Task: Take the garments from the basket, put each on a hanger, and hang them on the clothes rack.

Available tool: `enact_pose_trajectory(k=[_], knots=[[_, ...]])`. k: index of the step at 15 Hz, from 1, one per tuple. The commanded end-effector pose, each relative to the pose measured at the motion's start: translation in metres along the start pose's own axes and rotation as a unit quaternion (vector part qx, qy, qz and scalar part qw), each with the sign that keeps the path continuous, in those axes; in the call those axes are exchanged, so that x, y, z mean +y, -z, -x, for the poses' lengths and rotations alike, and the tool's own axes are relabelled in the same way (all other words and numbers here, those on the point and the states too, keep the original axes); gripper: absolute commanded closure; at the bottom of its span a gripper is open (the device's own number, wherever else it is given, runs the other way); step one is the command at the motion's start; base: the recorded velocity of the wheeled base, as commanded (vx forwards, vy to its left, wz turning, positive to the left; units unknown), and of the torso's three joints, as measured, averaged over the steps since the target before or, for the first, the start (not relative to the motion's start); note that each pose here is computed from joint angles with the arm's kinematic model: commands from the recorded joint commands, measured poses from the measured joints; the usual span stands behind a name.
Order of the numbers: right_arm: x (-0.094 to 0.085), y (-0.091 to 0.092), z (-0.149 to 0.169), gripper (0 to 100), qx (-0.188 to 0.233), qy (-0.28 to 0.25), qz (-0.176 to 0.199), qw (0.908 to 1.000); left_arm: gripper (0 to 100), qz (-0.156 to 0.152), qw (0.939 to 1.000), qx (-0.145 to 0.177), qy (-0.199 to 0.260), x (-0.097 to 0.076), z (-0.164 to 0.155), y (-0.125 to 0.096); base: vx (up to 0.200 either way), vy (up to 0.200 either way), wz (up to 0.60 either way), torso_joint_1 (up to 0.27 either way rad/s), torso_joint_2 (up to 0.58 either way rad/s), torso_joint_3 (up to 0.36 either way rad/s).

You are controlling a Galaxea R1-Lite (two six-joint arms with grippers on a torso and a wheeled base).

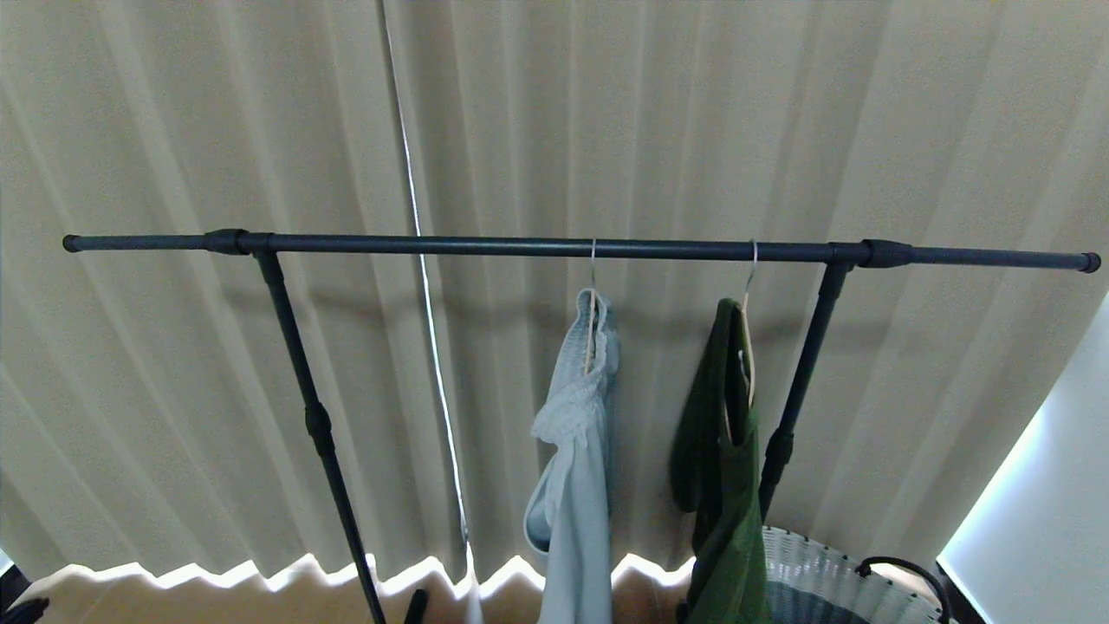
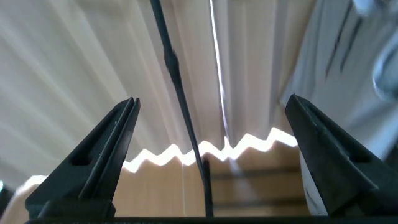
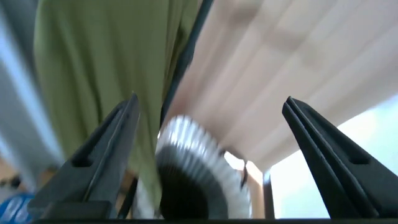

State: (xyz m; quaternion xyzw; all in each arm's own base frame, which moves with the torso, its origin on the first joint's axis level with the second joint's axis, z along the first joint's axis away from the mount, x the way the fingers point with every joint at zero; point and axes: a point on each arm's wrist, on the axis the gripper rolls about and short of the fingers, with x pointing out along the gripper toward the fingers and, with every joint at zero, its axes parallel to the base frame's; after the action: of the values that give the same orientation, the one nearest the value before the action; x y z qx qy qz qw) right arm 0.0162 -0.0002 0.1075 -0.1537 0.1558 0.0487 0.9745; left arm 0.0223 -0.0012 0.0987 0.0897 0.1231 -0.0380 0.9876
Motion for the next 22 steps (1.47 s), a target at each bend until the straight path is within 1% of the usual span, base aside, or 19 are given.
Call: enact_pose_trajectory(k=[1, 3, 4, 5, 6, 7, 8, 12, 13, 14, 16, 17, 18, 19, 20, 21, 22], knots=[[0.000, 0.021, 0.025, 0, -0.033, 0.036, -0.020, 0.9986, 0, -0.001, 0.9990, -0.044, -0.005, -0.008, 0.028, 0.026, 0.000, 0.000, 0.00, 0.000, 0.00, 0.000], [0.001, 0.027, 0.029, 0, -0.036, 0.048, -0.027, 0.9978, 0, -0.003, 0.9979, -0.065, -0.006, -0.008, 0.031, 0.027, 0.000, 0.000, 0.00, 0.000, 0.00, 0.000], [0.002, 0.027, 0.031, 0, -0.040, 0.063, -0.037, 0.9965, 0, -0.005, 0.9960, -0.089, -0.006, -0.009, 0.034, 0.029, 0.000, 0.000, 0.00, 0.000, 0.00, 0.000], [0.002, 0.027, 0.031, 0, -0.040, 0.069, -0.039, 0.9960, 0, -0.006, 0.9955, -0.095, -0.004, -0.009, 0.035, 0.030, 0.000, 0.000, 0.00, 0.000, 0.00, 0.000], [0.002, 0.028, 0.032, 0, -0.042, 0.077, -0.045, 0.9951, 0, -0.008, 0.9930, -0.117, 0.008, -0.009, 0.038, 0.031, 0.000, 0.000, 0.00, 0.000, 0.00, 0.000], [0.003, 0.029, 0.033, 0, -0.048, 0.083, -0.051, 0.9940, 0, -0.003, 0.9920, -0.126, 0.011, -0.009, 0.039, 0.032, 0.000, 0.000, 0.00, 0.000, 0.00, 0.000], [0.003, 0.029, 0.034, 0, -0.053, 0.090, -0.054, 0.9931, 0, 0.003, 0.9919, -0.126, 0.013, -0.009, 0.039, 0.032, 0.000, 0.000, 0.00, 0.000, 0.00, 0.000], [0.005, 0.029, 0.035, 0, -0.044, 0.125, -0.064, 0.9892, 0, 0.008, 0.9916, -0.127, 0.019, -0.009, 0.039, 0.032, 0.000, 0.000, 0.00, 0.000, 0.00, 0.000], [0.006, 0.029, 0.035, 0, -0.037, 0.145, -0.068, 0.9864, 0, 0.024, 0.9912, -0.127, 0.027, -0.010, 0.039, 0.032, 0.000, 0.000, 0.00, 0.000, 0.00, 0.000], [0.007, 0.028, 0.035, 0, -0.029, 0.160, -0.072, 0.9841, 0, 0.031, 0.9911, -0.127, 0.027, -0.010, 0.039, 0.032, 0.000, 0.000, 0.00, 0.000, 0.00, 0.000], [0.008, 0.028, 0.035, 0, -0.026, 0.182, -0.078, 0.9799, 0, 0.028, 0.9912, -0.127, 0.025, -0.010, 0.039, 0.032, 0.000, 0.000, 0.00, 0.000, 0.00, 0.000], [0.008, 0.028, 0.035, 0, -0.026, 0.182, -0.078, 0.9797, 0, 0.028, 0.9912, -0.127, 0.025, -0.010, 0.039, 0.032, 0.000, 0.000, 0.00, 0.000, 0.00, 0.000], [0.008, 0.028, 0.035, 0, -0.028, 0.179, -0.088, 0.9795, 0, 0.029, 0.9912, -0.127, 0.025, -0.010, 0.039, 0.032, 0.000, 0.000, 0.00, 0.000, 0.00, 0.000], [0.008, 0.029, 0.035, 0, -0.038, 0.162, -0.105, 0.9805, 0, 0.030, 0.9911, -0.127, 0.026, -0.010, 0.039, 0.032, 0.000, 0.000, 0.00, 0.000, 0.00, 0.000], [0.008, 0.030, 0.036, 0, -0.050, 0.145, -0.105, 0.9826, 0, 0.030, 0.9911, -0.127, 0.026, -0.010, 0.039, 0.032, 0.000, 0.000, 0.00, 0.000, 0.00, 0.000], [0.008, 0.032, 0.039, 0, -0.077, 0.122, -0.104, 0.9841, 0, 0.032, 0.9910, -0.127, 0.027, -0.010, 0.039, 0.032, 0.000, 0.000, 0.00, 0.000, 0.00, 0.000], [0.009, 0.033, 0.039, 0, -0.083, 0.109, -0.105, 0.9850, 0, 0.032, 0.9910, -0.127, 0.027, -0.010, 0.039, 0.032, 0.000, 0.000, 0.00, 0.000, 0.00, 0.000]])
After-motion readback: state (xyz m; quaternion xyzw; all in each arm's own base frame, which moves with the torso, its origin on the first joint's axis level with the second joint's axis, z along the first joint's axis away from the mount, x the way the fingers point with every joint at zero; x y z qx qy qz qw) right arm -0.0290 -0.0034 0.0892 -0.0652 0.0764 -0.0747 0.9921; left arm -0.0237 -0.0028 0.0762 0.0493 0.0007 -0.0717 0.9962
